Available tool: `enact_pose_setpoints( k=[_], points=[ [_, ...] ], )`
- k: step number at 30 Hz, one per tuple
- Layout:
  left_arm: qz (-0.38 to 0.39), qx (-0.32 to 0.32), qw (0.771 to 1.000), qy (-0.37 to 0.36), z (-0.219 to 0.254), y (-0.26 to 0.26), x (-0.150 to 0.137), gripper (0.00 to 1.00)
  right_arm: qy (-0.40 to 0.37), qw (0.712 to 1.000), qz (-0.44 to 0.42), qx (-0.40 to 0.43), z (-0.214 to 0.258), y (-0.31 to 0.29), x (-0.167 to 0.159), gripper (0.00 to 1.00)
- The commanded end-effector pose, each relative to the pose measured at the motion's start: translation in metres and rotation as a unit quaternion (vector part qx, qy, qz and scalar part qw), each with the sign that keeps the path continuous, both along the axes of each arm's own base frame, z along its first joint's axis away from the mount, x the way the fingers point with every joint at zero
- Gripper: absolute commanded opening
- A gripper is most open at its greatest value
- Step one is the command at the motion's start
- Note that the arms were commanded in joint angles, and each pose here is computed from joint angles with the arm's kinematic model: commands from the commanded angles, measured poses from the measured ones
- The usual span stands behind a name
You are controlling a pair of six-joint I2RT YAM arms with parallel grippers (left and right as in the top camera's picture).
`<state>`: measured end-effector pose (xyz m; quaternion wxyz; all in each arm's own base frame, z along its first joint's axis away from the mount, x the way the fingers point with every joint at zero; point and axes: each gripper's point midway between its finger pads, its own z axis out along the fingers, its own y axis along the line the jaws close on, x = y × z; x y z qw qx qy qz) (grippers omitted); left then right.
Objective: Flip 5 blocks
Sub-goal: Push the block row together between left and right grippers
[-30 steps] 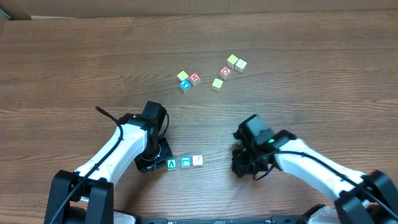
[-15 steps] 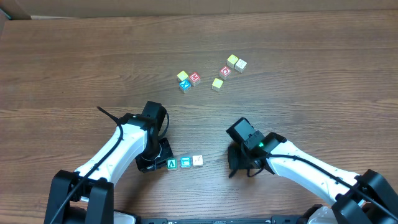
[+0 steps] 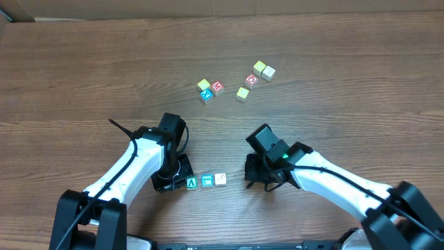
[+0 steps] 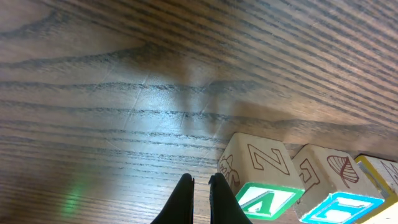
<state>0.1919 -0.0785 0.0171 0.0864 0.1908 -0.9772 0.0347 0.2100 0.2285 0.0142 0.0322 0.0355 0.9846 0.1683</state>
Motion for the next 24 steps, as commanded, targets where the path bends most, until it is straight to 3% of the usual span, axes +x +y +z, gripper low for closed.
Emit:
enact_pose_setpoints(
  k=[1, 24],
  points=[
    [-0.008, -0.008, 1.0, -0.004, 0.002, -0.002, 0.004, 0.04, 0.013, 1.0, 0.007, 0.017, -0.002, 0.015, -0.001, 0.04],
    [-0.019, -0.028, 0.999, -0.006, 0.003, -0.009, 0.005, 0.04, 0.005, 0.998, 0.034, 0.061, 0.002, 0.049, -0.009, 0.04]
  ],
)
